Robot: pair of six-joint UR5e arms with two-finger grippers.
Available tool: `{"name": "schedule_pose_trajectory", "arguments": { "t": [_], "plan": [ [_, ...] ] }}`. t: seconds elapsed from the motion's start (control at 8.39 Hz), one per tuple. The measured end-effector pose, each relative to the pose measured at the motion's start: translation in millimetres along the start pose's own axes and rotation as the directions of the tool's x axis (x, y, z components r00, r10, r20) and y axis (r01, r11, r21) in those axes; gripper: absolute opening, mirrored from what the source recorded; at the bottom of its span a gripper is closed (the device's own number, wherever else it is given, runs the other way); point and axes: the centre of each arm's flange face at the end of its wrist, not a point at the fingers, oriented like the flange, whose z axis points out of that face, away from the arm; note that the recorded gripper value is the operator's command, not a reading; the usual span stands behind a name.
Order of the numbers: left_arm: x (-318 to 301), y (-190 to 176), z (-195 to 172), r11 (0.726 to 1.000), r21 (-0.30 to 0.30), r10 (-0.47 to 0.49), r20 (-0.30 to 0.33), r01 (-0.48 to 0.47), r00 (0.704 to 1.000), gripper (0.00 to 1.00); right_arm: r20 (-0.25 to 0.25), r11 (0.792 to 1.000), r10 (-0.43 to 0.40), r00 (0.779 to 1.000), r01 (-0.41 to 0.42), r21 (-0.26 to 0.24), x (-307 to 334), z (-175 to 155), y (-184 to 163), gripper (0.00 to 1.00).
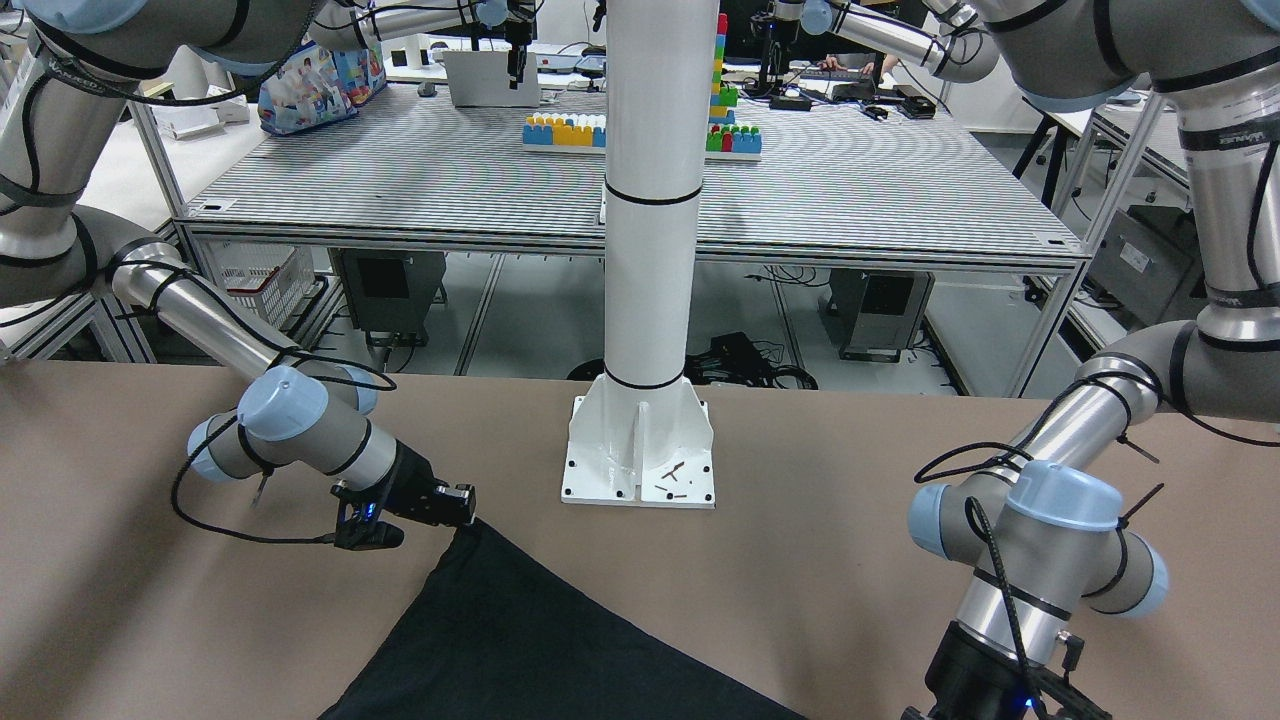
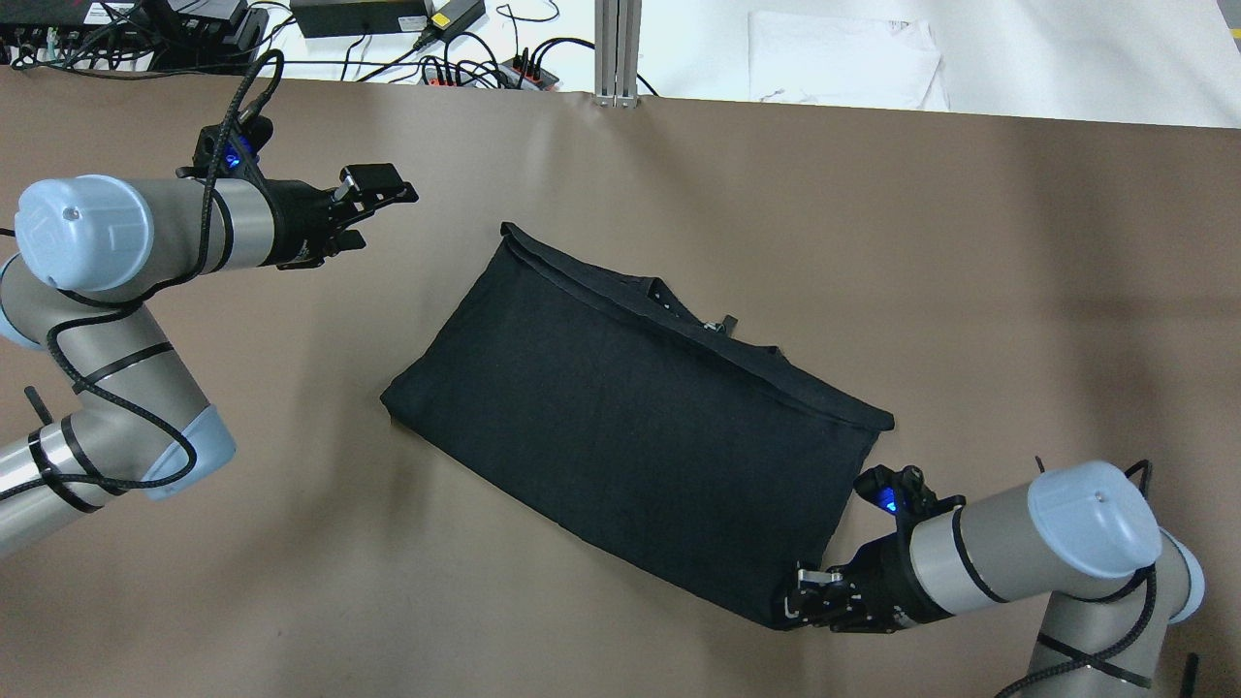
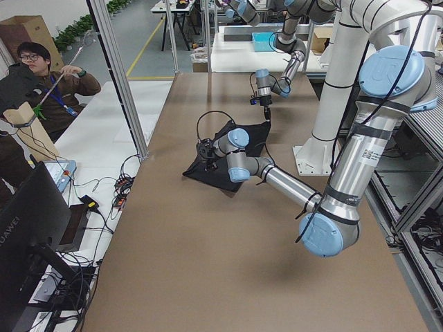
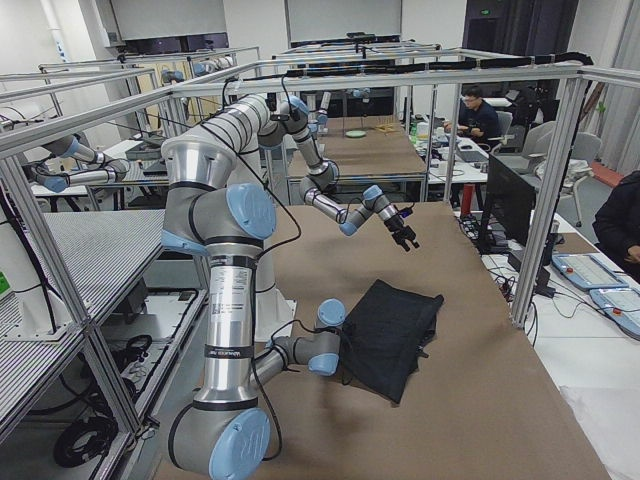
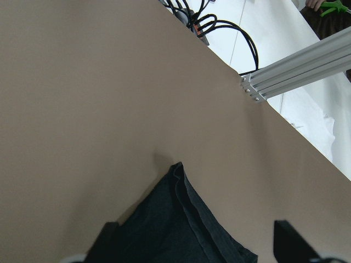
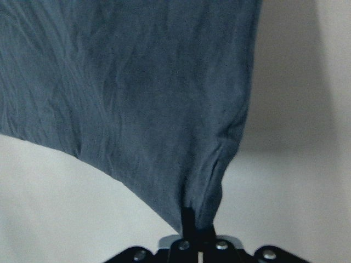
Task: Fold clothes
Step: 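Pull the near corner toward the robot with right gripper while left approaches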
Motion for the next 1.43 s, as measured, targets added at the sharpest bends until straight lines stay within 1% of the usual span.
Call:
{"name": "schedule_pose_trajectory", "arguments": {
  "t": [0.24,0.36,0.48,0.6,0.71,0.83,0.95,1.07,1.19,1.43],
  "plan": [
    [-5,1,-8,1.000,-0.001,0.002,-0.001,-0.002,1.000,1.00,0.016,0.997,-0.018,1.000,0.019,-0.076,-17,21,37,0.00],
    [-7,2,-9,1.000,-0.002,0.003,0.001,-0.003,1.000,1.00,0.023,0.994,-0.023,0.999,0.025,-0.104,-25,33,53,0.56],
    [-7,2,-9,1.000,-0.003,0.006,0.002,-0.006,1.000,1.00,0.032,0.992,-0.020,0.999,0.024,-0.126,-34,43,66,0.94],
    [-8,2,-9,1.000,-0.005,0.008,0.003,-0.008,1.000,1.00,0.040,0.990,-0.018,0.999,0.023,-0.140,-40,48,74,0.94],
    [-9,2,-9,1.000,-0.009,0.010,0.005,-0.010,1.000,1.00,0.050,0.990,-0.020,0.999,0.027,-0.142,-45,47,78,0.94],
    [-11,4,-9,1.000,-0.014,0.011,0.010,-0.010,1.000,1.00,0.059,0.991,-0.023,0.998,0.030,-0.133,-48,43,76,0.94],
    [-14,8,-7,1.000,-0.022,0.010,0.028,-0.010,1.000,1.00,0.065,0.993,-0.024,0.998,0.031,-0.111,-49,37,68,0.94],
    [-16,23,-7,0.999,-0.040,0.013,0.057,-0.011,0.998,1.00,0.071,0.996,-0.021,0.997,0.027,-0.080,-49,27,55,0.94],
    [-17,44,-11,0.998,-0.067,0.017,0.088,-0.011,0.996,1.00,0.076,0.999,-0.014,0.997,0.017,-0.039,-50,16,38,0.94],
    [-33,83,-21,0.993,-0.119,0.026,0.145,-0.009,0.989,1.00,0.065,0.998,0.014,0.998,-0.017,0.056,-48,-11,1,0.94]
  ]
}}
